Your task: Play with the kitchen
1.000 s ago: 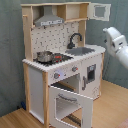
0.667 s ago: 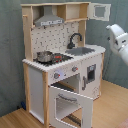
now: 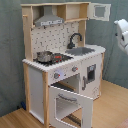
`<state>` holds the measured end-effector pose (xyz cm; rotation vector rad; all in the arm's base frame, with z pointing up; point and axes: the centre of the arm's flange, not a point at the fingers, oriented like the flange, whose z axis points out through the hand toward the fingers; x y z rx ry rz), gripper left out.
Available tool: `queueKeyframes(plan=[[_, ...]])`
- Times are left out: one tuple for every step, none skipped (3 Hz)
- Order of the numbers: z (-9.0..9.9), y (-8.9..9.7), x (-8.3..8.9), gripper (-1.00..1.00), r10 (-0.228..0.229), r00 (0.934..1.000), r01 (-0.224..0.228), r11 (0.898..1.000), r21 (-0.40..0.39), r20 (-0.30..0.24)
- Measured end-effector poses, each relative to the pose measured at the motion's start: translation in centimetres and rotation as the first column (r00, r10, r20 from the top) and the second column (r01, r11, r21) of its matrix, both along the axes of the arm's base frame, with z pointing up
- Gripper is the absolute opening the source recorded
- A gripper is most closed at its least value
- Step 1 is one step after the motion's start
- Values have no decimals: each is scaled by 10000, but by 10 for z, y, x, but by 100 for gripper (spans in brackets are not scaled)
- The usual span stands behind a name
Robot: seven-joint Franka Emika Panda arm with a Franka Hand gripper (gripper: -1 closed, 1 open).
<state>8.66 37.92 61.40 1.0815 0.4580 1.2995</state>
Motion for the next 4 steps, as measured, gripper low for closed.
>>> queueKeyframes(plan=[[10, -1, -15, 100, -568, 9983, 567, 9983, 111, 148], [18, -9, -21, 100, -1388, 9899, 1376, 9896, 419, 276], [31, -27, -23, 100, -2255, 9736, 2208, 9695, 1068, 344], [61, -57, -21, 100, -2704, 9627, 2683, 9504, 1575, -80]])
